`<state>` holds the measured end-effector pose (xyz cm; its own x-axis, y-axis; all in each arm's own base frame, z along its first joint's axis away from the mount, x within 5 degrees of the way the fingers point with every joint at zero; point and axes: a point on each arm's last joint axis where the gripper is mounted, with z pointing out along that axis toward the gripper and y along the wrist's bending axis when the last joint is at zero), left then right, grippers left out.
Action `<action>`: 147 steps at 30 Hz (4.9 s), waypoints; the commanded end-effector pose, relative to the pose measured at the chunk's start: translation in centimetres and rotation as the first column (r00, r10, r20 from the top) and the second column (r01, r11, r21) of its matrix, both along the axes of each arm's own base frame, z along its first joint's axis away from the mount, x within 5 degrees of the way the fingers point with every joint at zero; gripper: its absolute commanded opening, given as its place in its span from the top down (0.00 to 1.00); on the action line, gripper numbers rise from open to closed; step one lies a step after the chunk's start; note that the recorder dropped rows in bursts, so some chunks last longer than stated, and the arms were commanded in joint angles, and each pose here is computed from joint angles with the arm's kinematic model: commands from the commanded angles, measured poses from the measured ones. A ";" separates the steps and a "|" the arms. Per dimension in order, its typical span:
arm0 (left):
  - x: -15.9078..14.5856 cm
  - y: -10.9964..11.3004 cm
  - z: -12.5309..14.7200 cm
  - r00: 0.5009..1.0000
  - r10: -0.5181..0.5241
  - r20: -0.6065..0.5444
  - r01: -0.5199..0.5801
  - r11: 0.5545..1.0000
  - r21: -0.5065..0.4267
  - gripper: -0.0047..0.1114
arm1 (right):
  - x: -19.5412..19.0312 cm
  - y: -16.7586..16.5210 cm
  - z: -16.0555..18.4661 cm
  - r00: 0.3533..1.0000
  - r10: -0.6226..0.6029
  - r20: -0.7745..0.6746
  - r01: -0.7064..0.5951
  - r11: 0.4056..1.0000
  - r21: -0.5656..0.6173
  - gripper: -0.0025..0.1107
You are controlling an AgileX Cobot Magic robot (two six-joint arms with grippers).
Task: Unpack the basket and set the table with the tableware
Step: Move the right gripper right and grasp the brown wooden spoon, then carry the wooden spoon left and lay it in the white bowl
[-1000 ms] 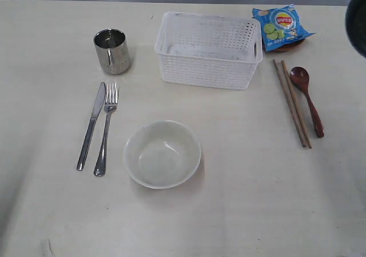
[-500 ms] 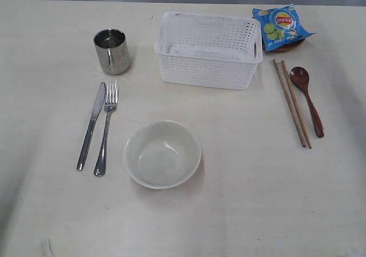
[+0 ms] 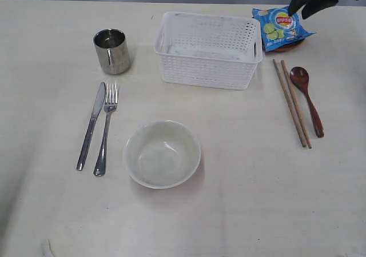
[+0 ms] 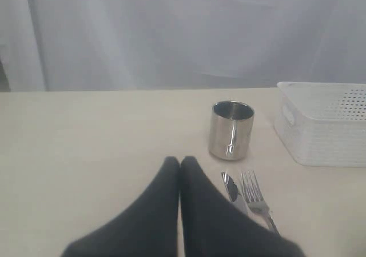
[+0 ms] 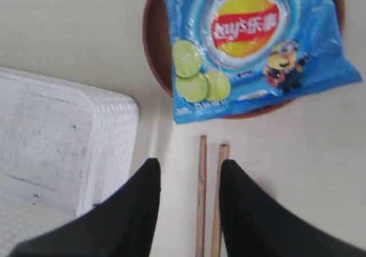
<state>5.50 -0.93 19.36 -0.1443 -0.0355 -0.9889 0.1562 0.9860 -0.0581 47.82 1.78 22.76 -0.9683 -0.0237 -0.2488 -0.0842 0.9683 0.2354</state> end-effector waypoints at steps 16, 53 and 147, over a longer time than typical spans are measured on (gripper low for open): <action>0.0 0.0 0.0 1.000 -0.002 0.009 0.002 1.000 -0.014 0.96 | -12.0 -2.2 -5.2 0.989 -0.128 -0.075 0.123 0.990 -0.069 0.72; 0.0 0.0 0.0 1.000 -0.002 0.010 0.002 1.000 -0.012 0.96 | -13.0 0.9 -2.2 0.997 -0.024 0.068 0.038 0.978 -0.205 0.98; 0.0 0.0 0.0 1.000 -0.001 0.010 0.001 1.000 -0.008 0.96 | -25.7 25.3 0.9 0.633 0.743 -0.218 -0.772 0.585 -0.250 0.68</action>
